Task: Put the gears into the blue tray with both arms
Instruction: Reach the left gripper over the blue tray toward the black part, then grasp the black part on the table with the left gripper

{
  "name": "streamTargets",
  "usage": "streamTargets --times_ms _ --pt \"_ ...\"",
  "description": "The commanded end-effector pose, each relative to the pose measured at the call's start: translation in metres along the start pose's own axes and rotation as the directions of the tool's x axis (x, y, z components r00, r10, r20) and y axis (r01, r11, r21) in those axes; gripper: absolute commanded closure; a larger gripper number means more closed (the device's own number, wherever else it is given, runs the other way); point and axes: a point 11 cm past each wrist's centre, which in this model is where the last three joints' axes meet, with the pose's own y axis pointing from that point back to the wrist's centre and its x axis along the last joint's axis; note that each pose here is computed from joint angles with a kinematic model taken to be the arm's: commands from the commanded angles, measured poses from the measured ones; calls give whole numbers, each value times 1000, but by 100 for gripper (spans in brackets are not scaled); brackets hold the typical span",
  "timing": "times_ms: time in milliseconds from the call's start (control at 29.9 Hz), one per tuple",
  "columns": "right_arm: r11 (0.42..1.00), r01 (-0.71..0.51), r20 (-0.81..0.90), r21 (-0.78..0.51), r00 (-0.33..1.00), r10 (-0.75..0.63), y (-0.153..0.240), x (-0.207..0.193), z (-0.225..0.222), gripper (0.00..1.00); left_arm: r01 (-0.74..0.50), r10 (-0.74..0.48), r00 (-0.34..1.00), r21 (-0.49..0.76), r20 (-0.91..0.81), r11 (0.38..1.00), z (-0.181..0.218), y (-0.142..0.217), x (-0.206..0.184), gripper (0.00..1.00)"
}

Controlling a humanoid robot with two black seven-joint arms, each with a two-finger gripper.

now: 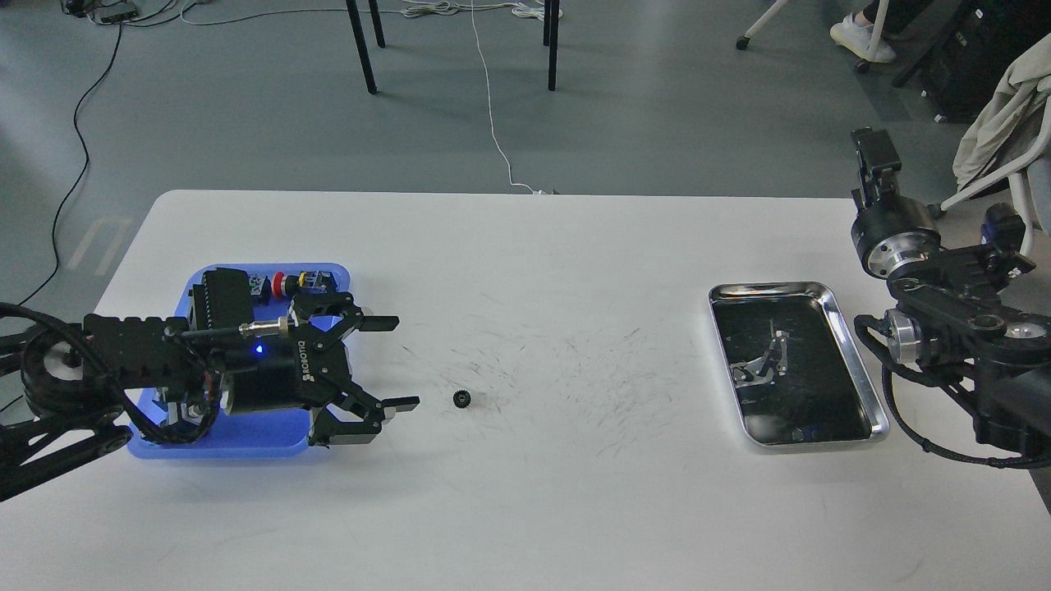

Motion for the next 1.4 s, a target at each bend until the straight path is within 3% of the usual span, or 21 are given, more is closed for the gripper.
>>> streamTargets --times_ms 0,234,602,1137,1371 --pt "1000 2 0 -1 1000 -2 1 -2 1 4 -23 22 1000 -24 -18 999 3 -25 -1 4" --pt "1000 -16 -8 -2 1000 16 1 2 1 4 -44 41 998 -46 -55 998 8 -62 -7 8" --pt "1000 -24 -12 -2 1000 24 1 7 1 4 -50 46 993 -36 -107 998 12 -90 -27 14" --pt "1000 -24 -12 -5 1000 24 1 7 2 4 -12 13 989 10 -145 1000 7 -94 -56 37" --pt "1000 -29 -16 -3 999 29 1 9 2 4 11 -6 988 35 -153 999 1 -90 -67 39"
